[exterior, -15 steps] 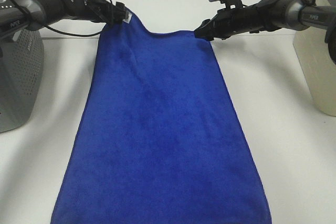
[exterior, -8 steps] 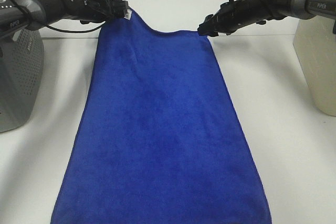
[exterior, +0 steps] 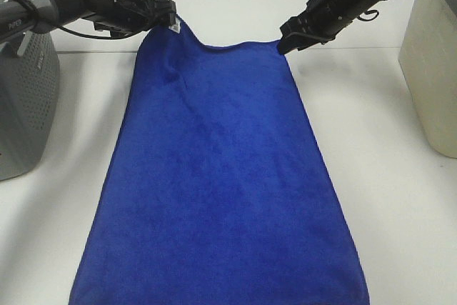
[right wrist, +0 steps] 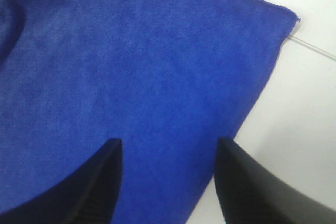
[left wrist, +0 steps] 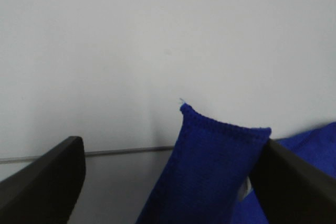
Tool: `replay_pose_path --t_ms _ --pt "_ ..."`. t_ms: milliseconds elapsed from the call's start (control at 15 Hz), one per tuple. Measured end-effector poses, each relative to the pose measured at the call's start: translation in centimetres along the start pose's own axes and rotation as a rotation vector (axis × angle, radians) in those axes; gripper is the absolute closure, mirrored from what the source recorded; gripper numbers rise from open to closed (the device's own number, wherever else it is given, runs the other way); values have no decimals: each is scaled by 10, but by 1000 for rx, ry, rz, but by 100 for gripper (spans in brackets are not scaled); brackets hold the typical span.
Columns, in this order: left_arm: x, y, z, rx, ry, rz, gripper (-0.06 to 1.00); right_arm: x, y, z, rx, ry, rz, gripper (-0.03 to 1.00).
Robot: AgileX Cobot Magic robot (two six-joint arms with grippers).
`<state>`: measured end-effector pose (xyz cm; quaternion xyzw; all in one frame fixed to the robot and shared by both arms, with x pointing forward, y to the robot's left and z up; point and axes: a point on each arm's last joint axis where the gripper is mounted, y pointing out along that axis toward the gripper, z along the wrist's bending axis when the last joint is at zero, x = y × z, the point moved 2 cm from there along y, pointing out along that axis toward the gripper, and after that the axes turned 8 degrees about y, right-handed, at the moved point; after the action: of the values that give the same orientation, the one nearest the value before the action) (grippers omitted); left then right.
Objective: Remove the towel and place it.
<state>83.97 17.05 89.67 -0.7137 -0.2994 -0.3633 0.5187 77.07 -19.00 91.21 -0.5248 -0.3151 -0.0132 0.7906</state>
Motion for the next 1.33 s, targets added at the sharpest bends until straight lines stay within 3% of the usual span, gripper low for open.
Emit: replay_pose_path --t_ms 267,467,733,867,1133,1333 --pt "23 -11 -2 12 23 -86 17 0 -34 19 54 65 99 43" --pt "31 -15 -5 -10 -42 -125 17 3 -48 27 80 83 112 43" --pt "23 -10 -3 -4 -33 -103 17 14 -25 29 194 190 -34 43" --pt "12 -2 0 2 -34 -89 17 10 25 28 290 205 -148 43" --pt "17 -3 1 11 -35 -132 17 11 76 54 223 69 -253 43" --pt "17 -3 1 12 -34 -137 17 16 93 63 210 81 -360 43"
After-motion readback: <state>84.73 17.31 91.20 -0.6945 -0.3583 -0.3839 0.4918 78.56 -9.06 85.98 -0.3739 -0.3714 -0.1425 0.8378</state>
